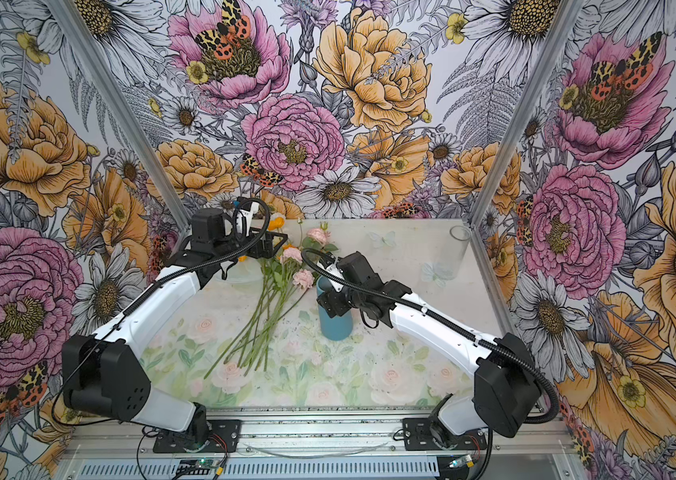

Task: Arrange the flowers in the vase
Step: 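Carry the teal vase beside the flower stems while the left gripper shifts toward the blooms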

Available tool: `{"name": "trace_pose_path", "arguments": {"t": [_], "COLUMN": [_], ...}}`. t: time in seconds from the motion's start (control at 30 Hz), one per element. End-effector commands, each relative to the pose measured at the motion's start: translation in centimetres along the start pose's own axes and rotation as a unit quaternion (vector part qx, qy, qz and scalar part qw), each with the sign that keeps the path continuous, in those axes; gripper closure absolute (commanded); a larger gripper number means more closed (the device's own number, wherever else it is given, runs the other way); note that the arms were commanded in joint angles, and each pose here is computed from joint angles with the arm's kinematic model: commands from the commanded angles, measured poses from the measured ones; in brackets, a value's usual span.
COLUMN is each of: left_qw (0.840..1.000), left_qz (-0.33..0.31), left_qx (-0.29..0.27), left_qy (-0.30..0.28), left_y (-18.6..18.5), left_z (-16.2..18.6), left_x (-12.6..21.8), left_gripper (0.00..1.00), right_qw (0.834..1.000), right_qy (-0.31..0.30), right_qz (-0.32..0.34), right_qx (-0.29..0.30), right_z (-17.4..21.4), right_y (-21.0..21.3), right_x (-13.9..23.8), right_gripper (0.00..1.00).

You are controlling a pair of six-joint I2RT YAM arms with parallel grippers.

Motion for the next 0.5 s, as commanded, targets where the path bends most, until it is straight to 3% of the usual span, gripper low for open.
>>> {"name": "trace_pose_path", "arguments": {"t": [0.0,0.47], "left_qw": [1.000,1.000], "left_qz": [0.014,0.022], "left_qx": [0.009,0.016], "left_qy": [-0.007,-0.004], "left_y": [0.0,0.2], "left_z": [-0.8,-0.7], "left_x": [0.1,-0.3], "left_gripper": [0.01,0.01], "right_qw": [0.998,0.999], "right_qy": [-0.055,-0.053], "right_qz": [0.011,0.011], "right_qx": [0.006,0.007], "right_z": [-2.3,-0.2], "right_y": [0.2,0.0], "right_x": [0.8,2.2], "right_gripper": [0.37,0.20]}}
Point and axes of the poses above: each gripper's point midway between its finger pads, its own x axis back along the fingers, its own y axis along the line the jaws close on, z = x × y, the point moved 8 cm from there along x, back along the fingers, and after that the axes turned 9 degrees about -x, right-handed, at the moved point
